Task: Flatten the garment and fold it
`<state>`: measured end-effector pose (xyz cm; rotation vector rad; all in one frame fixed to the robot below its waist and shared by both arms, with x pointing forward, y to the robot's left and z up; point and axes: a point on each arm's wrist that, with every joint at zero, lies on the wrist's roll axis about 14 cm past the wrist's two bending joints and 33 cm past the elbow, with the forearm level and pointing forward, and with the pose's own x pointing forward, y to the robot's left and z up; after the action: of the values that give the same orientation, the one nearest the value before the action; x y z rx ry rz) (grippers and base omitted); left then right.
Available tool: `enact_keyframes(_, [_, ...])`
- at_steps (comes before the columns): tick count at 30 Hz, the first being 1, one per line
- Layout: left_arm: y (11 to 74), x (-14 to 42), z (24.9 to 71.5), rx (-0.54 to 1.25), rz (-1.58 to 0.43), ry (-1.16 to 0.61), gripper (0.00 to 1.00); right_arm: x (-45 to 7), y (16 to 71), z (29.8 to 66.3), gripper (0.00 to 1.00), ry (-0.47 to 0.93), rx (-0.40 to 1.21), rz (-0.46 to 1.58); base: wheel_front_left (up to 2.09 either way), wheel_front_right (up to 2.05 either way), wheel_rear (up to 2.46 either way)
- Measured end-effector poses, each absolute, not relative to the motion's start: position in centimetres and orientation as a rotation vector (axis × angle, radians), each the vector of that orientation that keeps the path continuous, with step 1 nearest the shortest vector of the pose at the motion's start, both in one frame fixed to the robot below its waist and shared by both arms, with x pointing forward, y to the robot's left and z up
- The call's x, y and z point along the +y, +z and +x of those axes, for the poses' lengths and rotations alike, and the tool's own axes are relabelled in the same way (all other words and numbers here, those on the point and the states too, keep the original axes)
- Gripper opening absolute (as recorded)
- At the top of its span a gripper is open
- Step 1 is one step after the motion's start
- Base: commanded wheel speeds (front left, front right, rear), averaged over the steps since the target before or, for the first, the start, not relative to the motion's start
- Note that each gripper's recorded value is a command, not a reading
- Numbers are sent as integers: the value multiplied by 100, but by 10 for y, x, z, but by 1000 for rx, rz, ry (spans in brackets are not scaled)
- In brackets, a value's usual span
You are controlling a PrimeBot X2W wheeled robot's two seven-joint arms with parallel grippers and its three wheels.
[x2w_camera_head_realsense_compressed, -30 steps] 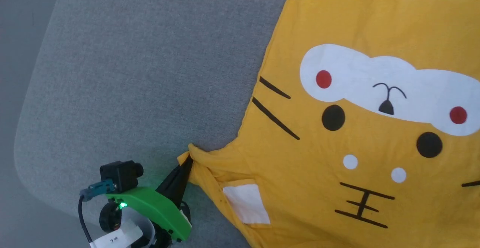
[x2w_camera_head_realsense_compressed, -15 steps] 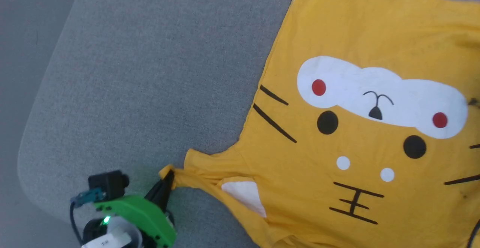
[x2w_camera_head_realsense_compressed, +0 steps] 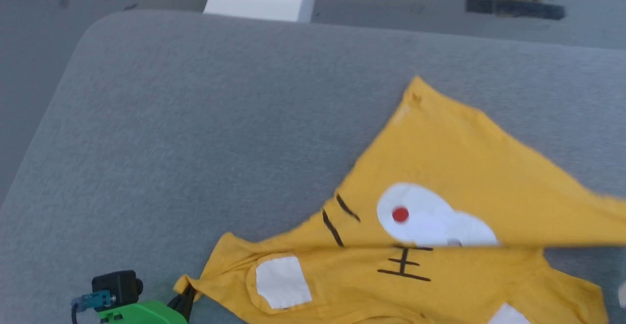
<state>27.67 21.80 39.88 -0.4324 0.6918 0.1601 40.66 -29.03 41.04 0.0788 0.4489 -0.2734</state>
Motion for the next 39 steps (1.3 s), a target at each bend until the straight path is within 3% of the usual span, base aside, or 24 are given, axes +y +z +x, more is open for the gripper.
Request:
enact_keyframes(4, [406,207,280,685,-418,104,0,-324,401,350,0,-385,603,106,0,0,0])
enact_keyframes(9, [416,194,289,662,-406,39,0,-329,375,290,0,-423,848,180,0,0,0])
enact_keyframes(10, [418,192,290,656,-405,30,0,-328,371,282,9,-425,883,192,0,0,0])
enact_keyframes(11, [420,190,291,651,-404,21,0,-327,369,275,36,-427,903,207,0,0,0])
enact_keyframes(12, [421,188,292,646,-403,11,0,-327,369,272,36,-429,908,217,0,0,0])
enact_keyframes(13, [422,186,293,644,-402,6,0,-327,371,272,100,-428,904,217,0,0,0])
enact_keyframes(17, [423,186,292,640,-403,3,0,-328,384,285,100,-420,810,198,0,0,0])
enact_keyframes(20, [423,187,291,637,-406,10,0,-321,407,314,100,-378,664,154,0,0,0])
enact_keyframes(26, [423,190,288,636,-412,20,0,-249,490,408,100,-125,219,67,0,0,0])
enact_keyframes(30, [421,189,288,643,-416,24,0,-192,516,447,100,70,74,17,0,0,0])
enact_keyframes(31, [420,190,290,634,-428,30,0,-160,505,465,100,174,103,-3,0,0,0])
enact_keyframes(39, [417,190,293,621,-461,49,0,-129,440,499,100,263,428,-71,0,0,0])
